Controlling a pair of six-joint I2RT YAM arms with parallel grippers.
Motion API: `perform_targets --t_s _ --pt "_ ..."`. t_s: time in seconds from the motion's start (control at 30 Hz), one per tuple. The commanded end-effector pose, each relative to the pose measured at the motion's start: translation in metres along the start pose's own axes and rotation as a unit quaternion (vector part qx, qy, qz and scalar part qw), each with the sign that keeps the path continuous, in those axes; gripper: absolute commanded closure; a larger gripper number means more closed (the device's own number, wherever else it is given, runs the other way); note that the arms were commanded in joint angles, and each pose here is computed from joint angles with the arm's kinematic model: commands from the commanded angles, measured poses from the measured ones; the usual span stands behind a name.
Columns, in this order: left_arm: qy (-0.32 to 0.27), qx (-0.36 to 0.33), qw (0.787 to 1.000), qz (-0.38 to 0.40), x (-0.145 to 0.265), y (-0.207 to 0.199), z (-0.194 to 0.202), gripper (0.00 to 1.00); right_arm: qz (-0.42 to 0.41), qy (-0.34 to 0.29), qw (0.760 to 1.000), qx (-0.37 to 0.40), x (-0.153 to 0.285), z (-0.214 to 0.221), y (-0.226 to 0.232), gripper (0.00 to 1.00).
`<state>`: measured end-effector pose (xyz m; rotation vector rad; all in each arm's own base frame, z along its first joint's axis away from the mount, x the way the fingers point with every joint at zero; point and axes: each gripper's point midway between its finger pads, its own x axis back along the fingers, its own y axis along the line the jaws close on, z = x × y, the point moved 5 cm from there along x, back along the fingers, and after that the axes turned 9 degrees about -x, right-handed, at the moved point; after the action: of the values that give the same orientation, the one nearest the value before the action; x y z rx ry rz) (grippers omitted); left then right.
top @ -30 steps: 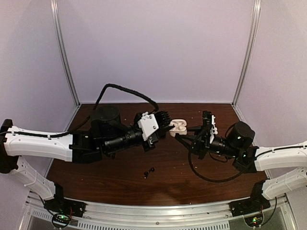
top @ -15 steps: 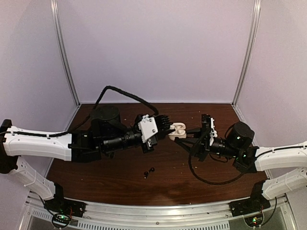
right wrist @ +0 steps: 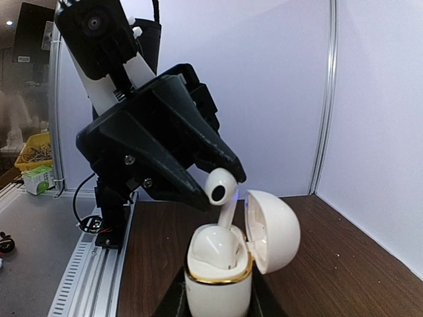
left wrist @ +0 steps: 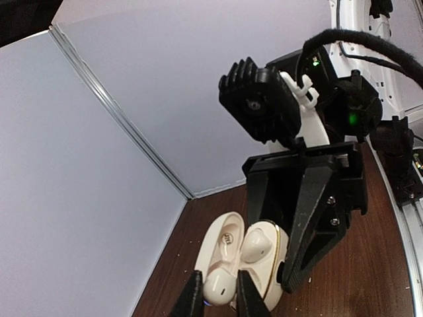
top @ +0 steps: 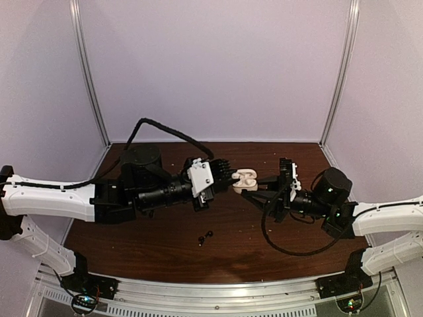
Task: Insert the wireless bluetooth earbuds into the charging case
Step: Insert the left earbud into the left side groove of the charging case.
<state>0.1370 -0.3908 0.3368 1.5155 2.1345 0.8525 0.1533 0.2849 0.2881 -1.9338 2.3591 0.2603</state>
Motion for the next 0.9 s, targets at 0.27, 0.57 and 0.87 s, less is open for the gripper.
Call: perform_targets --t_s 0.27,0.57,0.87 --pt "0.051 -0.068 0.994 0.062 0.004 -0.023 0.021 1.0 0.012 -0.036 0.999 0.032 -0.006 -0.031 -0.001 1.0" --pt "0.071 -0.09 0.99 0.079 0.0 -0.026 0.025 1.0 0.01 -0.014 0.999 0.037 -0.009 -0.025 -0.002 1.0" --pt "0.071 -0.071 0.991 0.088 0.001 -0.027 0.023 0.7 0.006 -0.019 0.999 0.04 -0.008 -0.026 0.0 1.0"
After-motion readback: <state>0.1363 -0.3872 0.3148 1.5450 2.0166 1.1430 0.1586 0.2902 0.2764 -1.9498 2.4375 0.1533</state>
